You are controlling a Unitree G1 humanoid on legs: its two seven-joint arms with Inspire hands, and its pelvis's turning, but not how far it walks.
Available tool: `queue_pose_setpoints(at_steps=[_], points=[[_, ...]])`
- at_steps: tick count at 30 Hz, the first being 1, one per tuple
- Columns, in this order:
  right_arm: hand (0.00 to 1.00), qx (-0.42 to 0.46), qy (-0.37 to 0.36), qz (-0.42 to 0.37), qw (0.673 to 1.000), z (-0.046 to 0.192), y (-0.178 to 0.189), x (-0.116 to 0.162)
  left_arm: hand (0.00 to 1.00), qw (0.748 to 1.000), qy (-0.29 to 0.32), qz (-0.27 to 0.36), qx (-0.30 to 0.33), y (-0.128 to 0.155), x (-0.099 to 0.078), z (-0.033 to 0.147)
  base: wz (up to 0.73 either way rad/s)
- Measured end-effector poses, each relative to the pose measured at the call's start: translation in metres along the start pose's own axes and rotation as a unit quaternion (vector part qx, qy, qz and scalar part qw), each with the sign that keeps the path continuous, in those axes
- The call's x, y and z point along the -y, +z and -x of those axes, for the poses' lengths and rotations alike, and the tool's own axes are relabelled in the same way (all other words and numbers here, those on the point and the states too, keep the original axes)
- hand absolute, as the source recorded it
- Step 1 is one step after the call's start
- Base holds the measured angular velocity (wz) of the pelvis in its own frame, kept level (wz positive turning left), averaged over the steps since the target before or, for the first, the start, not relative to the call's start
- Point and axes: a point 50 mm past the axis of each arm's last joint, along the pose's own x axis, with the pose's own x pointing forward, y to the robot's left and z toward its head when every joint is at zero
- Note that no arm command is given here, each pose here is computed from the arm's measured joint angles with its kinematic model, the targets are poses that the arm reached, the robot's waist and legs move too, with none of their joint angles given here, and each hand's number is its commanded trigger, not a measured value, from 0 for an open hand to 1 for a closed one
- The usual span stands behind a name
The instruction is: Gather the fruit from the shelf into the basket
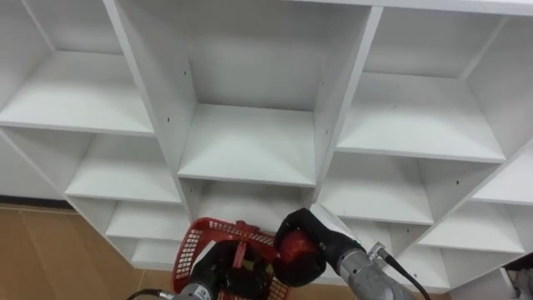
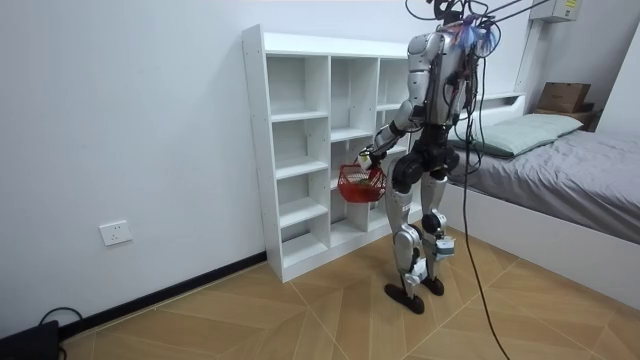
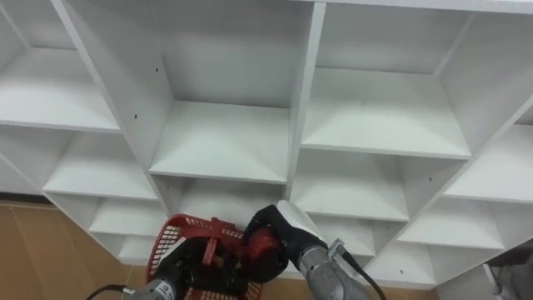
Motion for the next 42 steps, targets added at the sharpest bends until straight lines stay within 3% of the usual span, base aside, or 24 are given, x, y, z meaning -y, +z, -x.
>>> queue_pose_setpoints(at_steps=[24,33,42], points=[[1.00,-0.032,0.014,-0.131,0.991,-0.008,-0.015,-0.007,1.00,1.000,-0.004,-0.003,0.003,0.002,0.001,0.000,0.02],[1.00,-0.064,0.024,-0.251,0.966,-0.006,-0.030,-0.017,1.00,1.000,0.004,-0.005,-0.022,-0.009,0.000,0.001,0.05],[1.00,-0.062,0.011,-0.299,0.952,-0.007,-0.031,-0.012,1.00,0.999,0.003,-0.004,-0.042,-0.013,0.000,0.001,0.00]])
